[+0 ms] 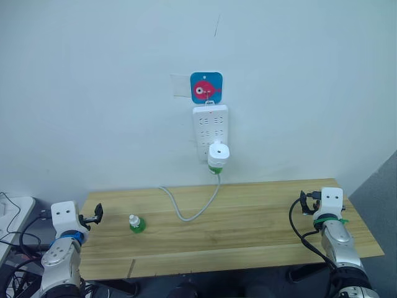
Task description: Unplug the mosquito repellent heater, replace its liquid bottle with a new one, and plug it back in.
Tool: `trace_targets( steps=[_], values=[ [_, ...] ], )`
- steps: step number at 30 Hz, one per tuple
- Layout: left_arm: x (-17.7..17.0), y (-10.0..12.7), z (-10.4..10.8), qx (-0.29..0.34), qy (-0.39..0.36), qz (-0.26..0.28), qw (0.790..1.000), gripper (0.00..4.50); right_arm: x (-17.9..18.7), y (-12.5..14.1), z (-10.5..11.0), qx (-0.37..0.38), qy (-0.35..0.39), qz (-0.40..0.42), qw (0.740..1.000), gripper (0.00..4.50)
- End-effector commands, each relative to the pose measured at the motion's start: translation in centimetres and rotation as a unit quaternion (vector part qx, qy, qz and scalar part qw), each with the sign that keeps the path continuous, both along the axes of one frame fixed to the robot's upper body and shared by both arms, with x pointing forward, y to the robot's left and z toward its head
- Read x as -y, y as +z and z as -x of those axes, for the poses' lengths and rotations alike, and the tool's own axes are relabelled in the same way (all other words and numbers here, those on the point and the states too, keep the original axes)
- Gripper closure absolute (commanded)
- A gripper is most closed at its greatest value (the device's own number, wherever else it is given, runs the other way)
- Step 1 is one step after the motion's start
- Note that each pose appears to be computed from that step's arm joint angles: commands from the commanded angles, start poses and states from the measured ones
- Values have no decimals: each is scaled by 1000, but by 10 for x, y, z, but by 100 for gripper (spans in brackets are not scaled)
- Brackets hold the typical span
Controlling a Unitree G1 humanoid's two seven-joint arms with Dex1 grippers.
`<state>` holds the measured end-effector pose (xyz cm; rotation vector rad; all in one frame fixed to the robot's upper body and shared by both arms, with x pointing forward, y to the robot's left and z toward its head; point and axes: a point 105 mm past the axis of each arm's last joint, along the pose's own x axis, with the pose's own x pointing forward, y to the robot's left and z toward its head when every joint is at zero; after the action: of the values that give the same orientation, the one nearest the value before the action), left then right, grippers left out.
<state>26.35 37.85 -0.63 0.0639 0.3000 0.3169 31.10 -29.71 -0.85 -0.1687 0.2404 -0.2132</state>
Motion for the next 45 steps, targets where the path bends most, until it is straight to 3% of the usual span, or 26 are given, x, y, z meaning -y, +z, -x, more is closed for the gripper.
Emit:
trace_targets(
  steps=[1, 21, 26, 30, 38, 41, 45],
  values=[
    [-3, 14, -6, 20, -3, -1, 1000, 0, 2, 20, -7, 38, 2, 6, 999, 4],
    [-8, 15, -6, 24, -29, 3, 999, 0, -15, 22, 6, 38, 30, 8, 999, 4],
    [-10, 27, -11, 43, -46, 17, 998, 0, -18, 32, 7, 47, 35, 7, 998, 4],
    [-4, 49, -16, 66, -95, 29, 993, 0, -34, 53, 5, 67, 71, -25, 995, 4],
    [49, 92, -20, 73, -278, 30, 957, 0, -108, 92, 18, 82, 259, -57, 961, 4],
    [80, 112, -25, 69, -362, 27, 929, 0, -146, 105, 30, 87, 364, -55, 926, 4],
    [123, 136, -34, 87, -446, 34, 890, 18, -173, 127, 34, 100, 414, -81, 901, 1]
  ],
)
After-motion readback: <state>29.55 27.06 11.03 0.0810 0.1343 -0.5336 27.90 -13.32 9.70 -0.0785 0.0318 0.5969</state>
